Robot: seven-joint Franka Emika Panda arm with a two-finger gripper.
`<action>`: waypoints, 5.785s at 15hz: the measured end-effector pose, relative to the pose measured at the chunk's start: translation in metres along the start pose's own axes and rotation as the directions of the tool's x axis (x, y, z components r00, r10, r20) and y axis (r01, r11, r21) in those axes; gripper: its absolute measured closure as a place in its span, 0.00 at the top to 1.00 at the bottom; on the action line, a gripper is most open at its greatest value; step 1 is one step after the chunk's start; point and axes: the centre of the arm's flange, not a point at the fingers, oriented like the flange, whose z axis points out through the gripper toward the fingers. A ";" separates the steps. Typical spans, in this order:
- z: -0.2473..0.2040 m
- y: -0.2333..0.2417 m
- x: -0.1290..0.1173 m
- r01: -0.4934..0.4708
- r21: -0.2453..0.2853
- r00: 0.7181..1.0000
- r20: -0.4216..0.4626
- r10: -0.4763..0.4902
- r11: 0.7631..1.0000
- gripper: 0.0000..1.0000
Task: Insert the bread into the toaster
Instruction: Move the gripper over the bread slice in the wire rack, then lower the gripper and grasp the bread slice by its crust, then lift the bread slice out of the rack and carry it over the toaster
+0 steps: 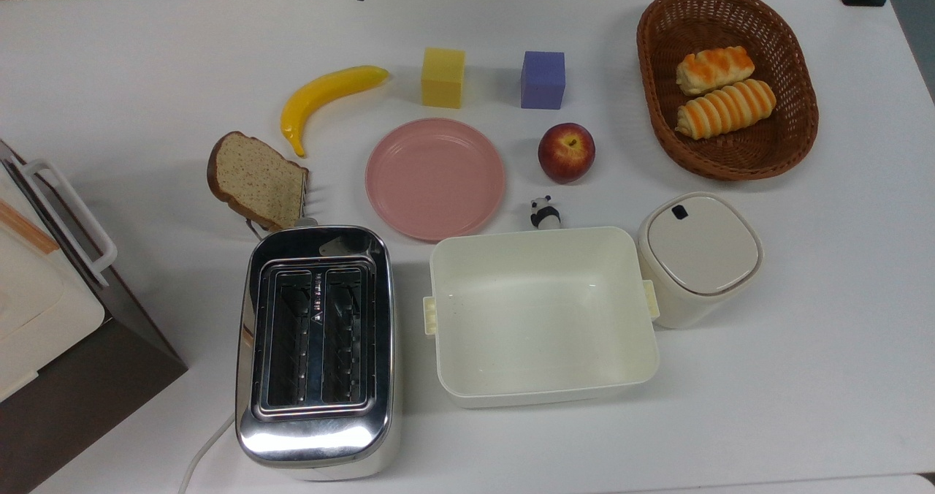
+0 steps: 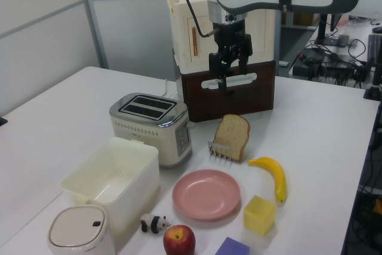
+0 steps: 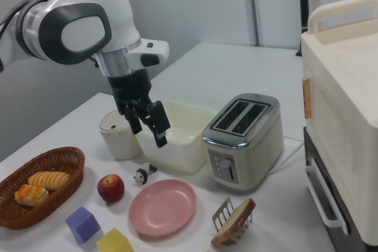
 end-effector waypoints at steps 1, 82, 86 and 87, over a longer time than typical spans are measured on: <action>0.000 0.000 0.000 0.000 0.000 1.000 0.000 0.000 1.000 1.00; -0.013 0.048 0.118 0.160 0.063 0.801 -0.591 -0.092 0.985 0.13; -0.004 0.003 0.129 0.207 0.058 0.774 -0.620 -0.127 0.977 0.13; 0.002 -0.005 0.131 0.217 0.059 0.778 -0.614 -0.136 0.974 0.12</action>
